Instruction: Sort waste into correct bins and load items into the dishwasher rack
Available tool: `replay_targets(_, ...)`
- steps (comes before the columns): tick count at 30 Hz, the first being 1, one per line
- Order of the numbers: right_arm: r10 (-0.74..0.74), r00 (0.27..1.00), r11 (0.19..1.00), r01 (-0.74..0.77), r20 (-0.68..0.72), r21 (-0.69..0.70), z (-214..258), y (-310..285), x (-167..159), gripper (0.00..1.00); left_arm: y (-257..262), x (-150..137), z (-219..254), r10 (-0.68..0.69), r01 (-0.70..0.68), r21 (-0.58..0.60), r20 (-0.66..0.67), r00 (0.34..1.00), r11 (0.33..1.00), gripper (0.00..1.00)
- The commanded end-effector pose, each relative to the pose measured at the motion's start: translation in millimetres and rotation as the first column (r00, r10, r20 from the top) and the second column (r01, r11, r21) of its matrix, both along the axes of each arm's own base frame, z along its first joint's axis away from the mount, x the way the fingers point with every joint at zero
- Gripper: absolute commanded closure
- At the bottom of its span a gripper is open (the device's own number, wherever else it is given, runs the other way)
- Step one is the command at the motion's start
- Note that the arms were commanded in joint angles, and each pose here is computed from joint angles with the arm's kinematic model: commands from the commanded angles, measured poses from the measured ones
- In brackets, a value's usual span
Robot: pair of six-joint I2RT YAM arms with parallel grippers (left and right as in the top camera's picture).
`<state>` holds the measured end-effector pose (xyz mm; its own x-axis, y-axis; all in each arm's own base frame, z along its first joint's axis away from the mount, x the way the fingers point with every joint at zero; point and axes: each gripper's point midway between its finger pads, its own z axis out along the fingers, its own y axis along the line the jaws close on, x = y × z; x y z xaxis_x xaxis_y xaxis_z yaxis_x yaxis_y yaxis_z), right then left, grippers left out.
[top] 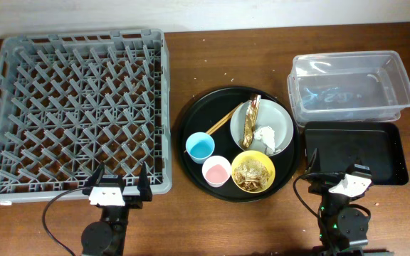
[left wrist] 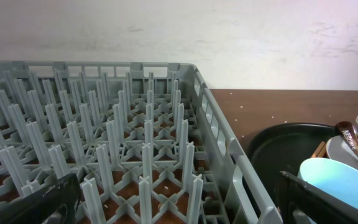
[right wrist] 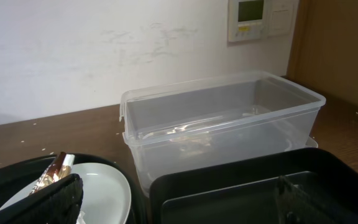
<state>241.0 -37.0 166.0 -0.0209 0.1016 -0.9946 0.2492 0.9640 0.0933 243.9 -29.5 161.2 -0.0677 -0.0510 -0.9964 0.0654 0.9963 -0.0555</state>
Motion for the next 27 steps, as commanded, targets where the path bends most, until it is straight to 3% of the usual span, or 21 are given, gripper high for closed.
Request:
replay_targets(1,-0.004,1.000,1.000,0.004,-0.004,0.003,-3,-1,0,0.02,4,0,0,0.017,-0.017,0.019,0.004,1.000,1.000,0.01)
replay_targets(18,-0.004,1.000,1.000,0.004,0.010,0.004,0,-1,0,0.01,8,1,8,0.045,-0.045,0.012,0.038,0.998,0.999,0.01)
replay_targets(20,0.131,0.991,0.991,-0.131,0.013,0.009,0,22,4,0.01,-1,0,14,-0.011,0.010,0.004,0.061,0.998,1.000,0.01)
replay_targets(21,0.231,0.973,0.973,-0.231,0.031,0.010,10,39,4,0.02,-12,-1,26,-0.071,0.071,-0.003,0.107,0.992,0.997,0.01)
replay_targets(24,0.273,0.961,0.962,-0.273,0.040,0.005,73,46,-10,0.02,-22,-11,82,-0.138,0.145,-0.012,0.242,0.960,0.989,0.01)
replay_targets(27,0.392,0.902,0.920,-0.383,-0.179,0.086,113,69,2,0.01,-26,-3,150,-0.158,0.156,0.024,0.105,0.982,0.987,0.01)
